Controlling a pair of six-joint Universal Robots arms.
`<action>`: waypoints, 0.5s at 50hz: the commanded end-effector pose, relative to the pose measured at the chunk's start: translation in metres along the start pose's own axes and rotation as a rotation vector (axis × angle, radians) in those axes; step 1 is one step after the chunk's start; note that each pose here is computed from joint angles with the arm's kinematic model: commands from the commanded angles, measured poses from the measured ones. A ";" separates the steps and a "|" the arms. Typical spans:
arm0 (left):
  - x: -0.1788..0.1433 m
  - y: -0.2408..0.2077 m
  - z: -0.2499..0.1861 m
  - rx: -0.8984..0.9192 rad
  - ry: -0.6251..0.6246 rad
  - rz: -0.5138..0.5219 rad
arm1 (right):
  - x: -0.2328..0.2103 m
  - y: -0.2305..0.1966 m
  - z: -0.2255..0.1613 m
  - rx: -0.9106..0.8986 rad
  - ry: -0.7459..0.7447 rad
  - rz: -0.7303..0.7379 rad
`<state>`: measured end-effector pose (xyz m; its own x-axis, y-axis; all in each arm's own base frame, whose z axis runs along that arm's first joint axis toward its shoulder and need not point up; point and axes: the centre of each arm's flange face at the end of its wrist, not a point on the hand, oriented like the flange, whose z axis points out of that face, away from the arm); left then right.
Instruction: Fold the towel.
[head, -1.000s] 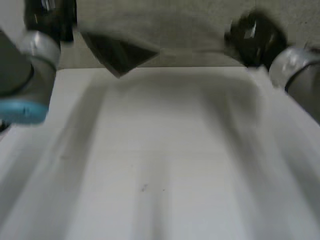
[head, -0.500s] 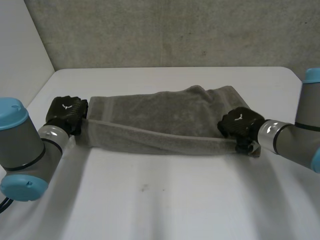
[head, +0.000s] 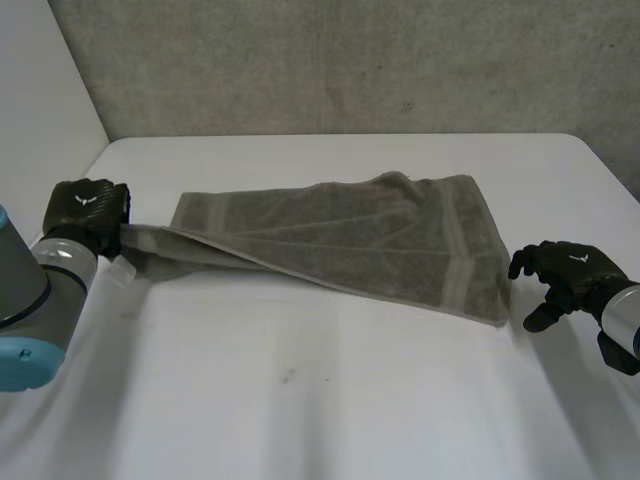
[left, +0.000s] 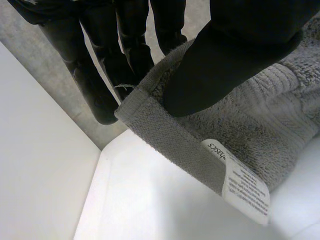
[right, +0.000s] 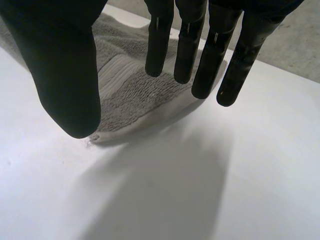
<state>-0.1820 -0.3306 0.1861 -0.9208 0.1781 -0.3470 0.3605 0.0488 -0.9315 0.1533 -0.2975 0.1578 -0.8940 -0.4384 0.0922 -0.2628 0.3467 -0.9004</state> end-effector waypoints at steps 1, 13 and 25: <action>0.013 0.002 -0.008 -0.009 0.037 0.003 | -0.006 0.009 0.004 -0.016 -0.044 -0.075; 0.016 0.006 -0.009 -0.019 0.048 0.004 | -0.008 0.014 0.018 0.059 -0.043 -0.143; 0.017 0.007 -0.011 -0.025 0.051 0.004 | -0.020 0.025 0.026 0.035 -0.087 -0.201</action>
<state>-0.1936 -0.3170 0.1746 -0.9108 0.2279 -0.3443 0.3683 0.0710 -0.9270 0.1675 -0.3047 0.1303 -0.8134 -0.5361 0.2257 -0.3919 0.2185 -0.8937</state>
